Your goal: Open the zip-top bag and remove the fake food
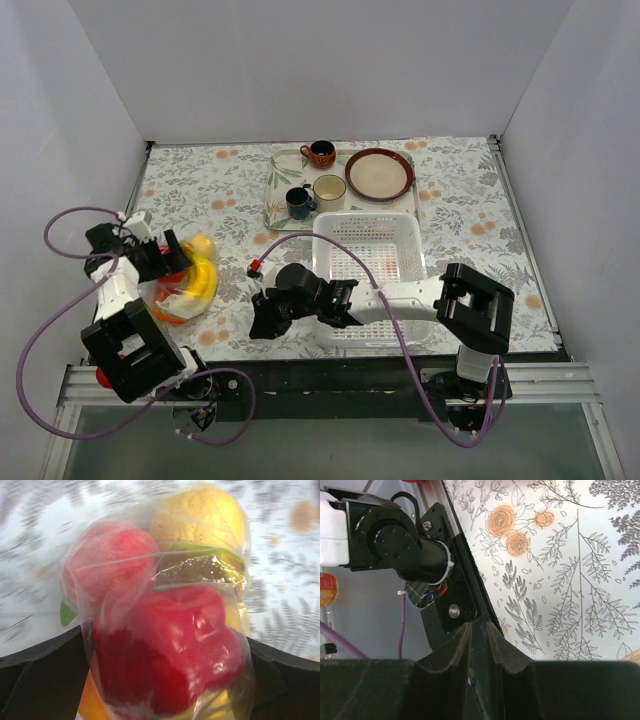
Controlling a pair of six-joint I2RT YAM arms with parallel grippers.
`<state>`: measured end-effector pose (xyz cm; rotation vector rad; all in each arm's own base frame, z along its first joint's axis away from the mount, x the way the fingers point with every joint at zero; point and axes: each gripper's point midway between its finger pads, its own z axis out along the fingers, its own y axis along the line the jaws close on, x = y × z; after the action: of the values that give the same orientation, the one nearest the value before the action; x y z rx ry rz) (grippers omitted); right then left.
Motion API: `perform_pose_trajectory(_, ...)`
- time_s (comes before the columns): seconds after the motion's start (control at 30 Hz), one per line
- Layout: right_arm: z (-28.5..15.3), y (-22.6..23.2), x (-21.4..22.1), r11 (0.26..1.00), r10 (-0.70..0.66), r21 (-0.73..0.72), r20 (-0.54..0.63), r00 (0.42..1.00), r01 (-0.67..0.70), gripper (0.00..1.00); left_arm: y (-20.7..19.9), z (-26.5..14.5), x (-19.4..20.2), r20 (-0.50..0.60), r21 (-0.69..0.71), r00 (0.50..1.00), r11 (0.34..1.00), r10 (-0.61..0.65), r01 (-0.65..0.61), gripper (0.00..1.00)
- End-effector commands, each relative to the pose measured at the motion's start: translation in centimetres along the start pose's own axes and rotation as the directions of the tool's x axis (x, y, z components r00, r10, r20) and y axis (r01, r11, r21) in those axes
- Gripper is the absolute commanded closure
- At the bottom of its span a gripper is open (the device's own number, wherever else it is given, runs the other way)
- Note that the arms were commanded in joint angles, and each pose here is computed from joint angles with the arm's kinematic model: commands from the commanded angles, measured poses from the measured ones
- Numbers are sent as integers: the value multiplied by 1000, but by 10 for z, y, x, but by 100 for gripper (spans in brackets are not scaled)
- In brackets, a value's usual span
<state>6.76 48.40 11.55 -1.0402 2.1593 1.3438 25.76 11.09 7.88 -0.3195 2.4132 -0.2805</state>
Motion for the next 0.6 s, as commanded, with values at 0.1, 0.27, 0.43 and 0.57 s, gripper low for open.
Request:
perform_pose_trajectory(0.1, -14, 12, -33, 998, -64, 33, 90, 994, 61, 73, -90, 21, -38, -19, 190, 1000, 982, 2, 1, 2)
perform_pose_trajectory(0.27, -18, 14, -44, 996, -81, 49, 121, 989, 76, 72, -138, 31, -43, -54, 291, 989, 949, 141, -119, 2)
perform_pose_trajectory(0.43, -14, 13, -50, 991, -109, 83, 87, 990, 102, 69, -136, -3, -110, 57, 179, 972, 956, 226, -233, 2)
perform_pose_trajectory(0.57, -18, 13, -57, 988, -129, 104, 108, 986, 118, 59, -119, -38, -146, 207, 17, 924, 943, 323, -333, 2)
